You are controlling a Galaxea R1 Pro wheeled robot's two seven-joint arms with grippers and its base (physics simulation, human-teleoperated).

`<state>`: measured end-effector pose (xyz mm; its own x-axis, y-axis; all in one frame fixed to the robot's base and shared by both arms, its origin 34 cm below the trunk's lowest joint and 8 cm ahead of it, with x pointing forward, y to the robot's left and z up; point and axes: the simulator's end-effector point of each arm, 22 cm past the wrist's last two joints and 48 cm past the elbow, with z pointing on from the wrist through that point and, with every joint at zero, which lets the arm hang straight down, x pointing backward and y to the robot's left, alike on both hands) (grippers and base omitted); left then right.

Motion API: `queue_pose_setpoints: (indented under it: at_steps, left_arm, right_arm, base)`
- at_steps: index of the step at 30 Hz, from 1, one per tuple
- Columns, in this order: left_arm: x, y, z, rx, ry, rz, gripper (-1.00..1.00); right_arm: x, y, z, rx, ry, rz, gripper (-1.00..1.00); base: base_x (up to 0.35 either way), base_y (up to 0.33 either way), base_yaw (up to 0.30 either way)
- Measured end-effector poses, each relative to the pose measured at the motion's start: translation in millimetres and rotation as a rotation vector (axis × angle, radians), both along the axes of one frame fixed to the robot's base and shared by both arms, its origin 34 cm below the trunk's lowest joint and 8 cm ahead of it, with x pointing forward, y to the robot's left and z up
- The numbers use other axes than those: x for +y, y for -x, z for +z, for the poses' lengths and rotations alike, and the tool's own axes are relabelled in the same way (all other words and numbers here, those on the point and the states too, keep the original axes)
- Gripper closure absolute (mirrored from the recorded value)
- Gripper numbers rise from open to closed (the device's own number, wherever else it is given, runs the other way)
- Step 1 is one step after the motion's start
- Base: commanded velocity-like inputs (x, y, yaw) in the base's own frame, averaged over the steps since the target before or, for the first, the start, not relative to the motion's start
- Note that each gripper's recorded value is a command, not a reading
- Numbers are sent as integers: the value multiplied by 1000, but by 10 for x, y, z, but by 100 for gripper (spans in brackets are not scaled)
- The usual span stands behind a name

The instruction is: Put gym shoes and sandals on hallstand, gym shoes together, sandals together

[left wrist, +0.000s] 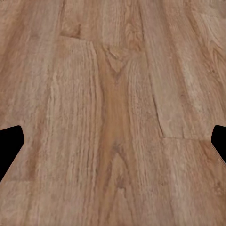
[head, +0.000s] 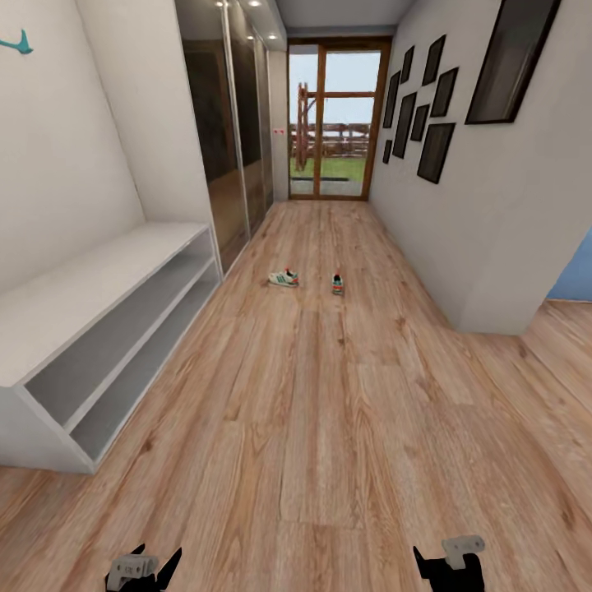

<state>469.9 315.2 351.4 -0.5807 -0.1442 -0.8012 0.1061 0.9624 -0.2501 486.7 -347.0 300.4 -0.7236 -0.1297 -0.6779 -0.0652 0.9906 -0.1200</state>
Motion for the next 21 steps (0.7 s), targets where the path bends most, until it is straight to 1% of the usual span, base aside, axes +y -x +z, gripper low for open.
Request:
queue_pose_setpoints:
  at_steps: [15, 21]
  left_arm:
    - [7, -3, 2, -1, 1, 3, -100]
    - [8, -3, 3, -1, 1, 4, -100]
  right_arm:
    - [2, 1, -1, 0, 0, 1, -100]
    - [2, 0, 0, 0, 0, 0, -100]
  base:
    - [327, -117, 0]
    - [333, -74, 0]
